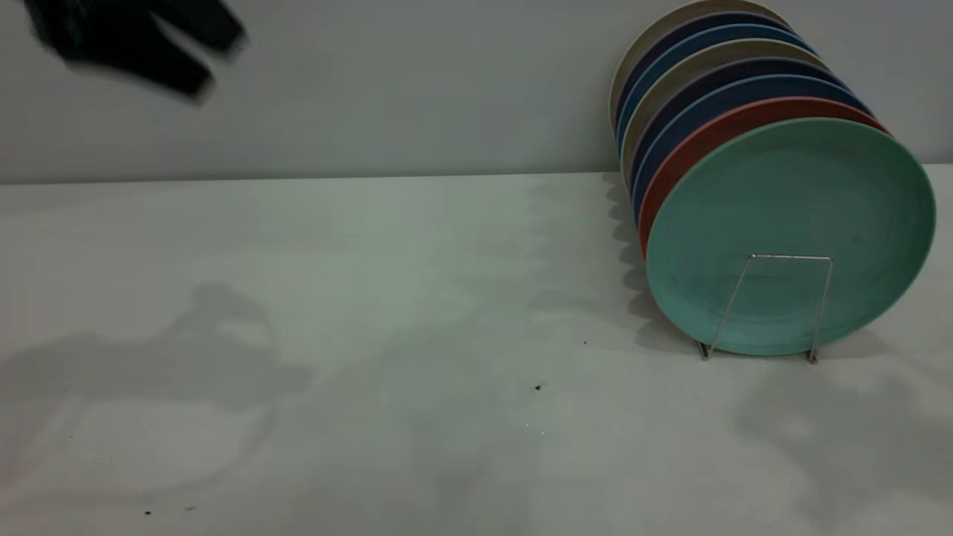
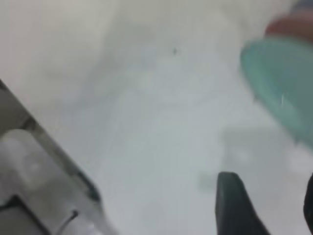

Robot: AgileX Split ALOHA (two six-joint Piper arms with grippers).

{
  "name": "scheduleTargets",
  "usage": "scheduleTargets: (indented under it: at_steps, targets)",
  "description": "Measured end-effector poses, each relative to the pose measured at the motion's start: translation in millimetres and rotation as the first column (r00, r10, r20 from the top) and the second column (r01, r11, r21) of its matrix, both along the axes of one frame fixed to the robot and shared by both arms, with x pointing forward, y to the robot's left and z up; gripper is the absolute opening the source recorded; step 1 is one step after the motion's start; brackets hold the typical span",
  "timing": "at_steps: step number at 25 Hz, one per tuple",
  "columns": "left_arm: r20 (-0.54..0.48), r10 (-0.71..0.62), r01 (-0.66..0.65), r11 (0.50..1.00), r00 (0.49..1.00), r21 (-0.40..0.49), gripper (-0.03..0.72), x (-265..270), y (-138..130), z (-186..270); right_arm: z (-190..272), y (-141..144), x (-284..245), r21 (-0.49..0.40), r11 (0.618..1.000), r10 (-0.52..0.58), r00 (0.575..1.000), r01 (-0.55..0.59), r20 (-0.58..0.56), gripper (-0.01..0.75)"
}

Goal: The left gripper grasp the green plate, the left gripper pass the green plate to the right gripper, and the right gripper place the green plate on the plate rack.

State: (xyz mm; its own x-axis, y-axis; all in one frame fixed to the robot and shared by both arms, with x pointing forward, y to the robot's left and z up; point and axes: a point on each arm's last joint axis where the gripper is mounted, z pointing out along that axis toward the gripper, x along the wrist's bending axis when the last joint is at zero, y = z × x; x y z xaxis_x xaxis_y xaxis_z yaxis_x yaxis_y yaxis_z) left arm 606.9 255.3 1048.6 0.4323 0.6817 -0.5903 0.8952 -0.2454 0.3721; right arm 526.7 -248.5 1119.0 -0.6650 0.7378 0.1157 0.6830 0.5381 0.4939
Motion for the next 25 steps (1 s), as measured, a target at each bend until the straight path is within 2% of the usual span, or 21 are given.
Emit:
scheduleTargets:
  at_steps: [4, 6, 10, 14, 20, 25]
  targets:
    - [0.136, 0.056, -0.071, 0.991, 0.989, 0.113, 0.589, -38, 7, 66, 12, -11, -28, -0.056, 0.982, -0.180, 0.984, 0.179, -0.012, 0.361]
    - [0.207, 0.091, -0.133, 0.971, 0.974, 0.200, 0.589, -63, 14, 94, 10, -16, -43, -0.083, 0.965, -0.253, 0.967, 0.250, -0.025, 0.361]
    - [0.322, 0.199, -0.306, 0.893, 0.926, 0.329, 0.589, -108, 29, 134, -5, -22, -84, -0.102, 0.932, -0.354, 0.933, 0.347, -0.069, 0.361]
    - [0.384, 0.282, -0.426, 0.827, 0.879, 0.368, 0.589, -150, 37, 149, -31, -26, -131, -0.113, 0.913, -0.405, 0.908, 0.393, -0.111, 0.361]
    - [0.328, 0.302, -0.420, 0.816, 0.895, 0.396, 0.589, -195, 36, 117, -63, -29, -195, -0.090, 0.902, -0.430, 0.900, 0.423, -0.075, 0.375]
    - [0.237, 0.300, -0.377, 0.815, 0.924, 0.440, 0.589, -230, 35, 70, -87, -31, -225, -0.007, 0.871, -0.490, 0.871, 0.490, 0.017, 0.455]
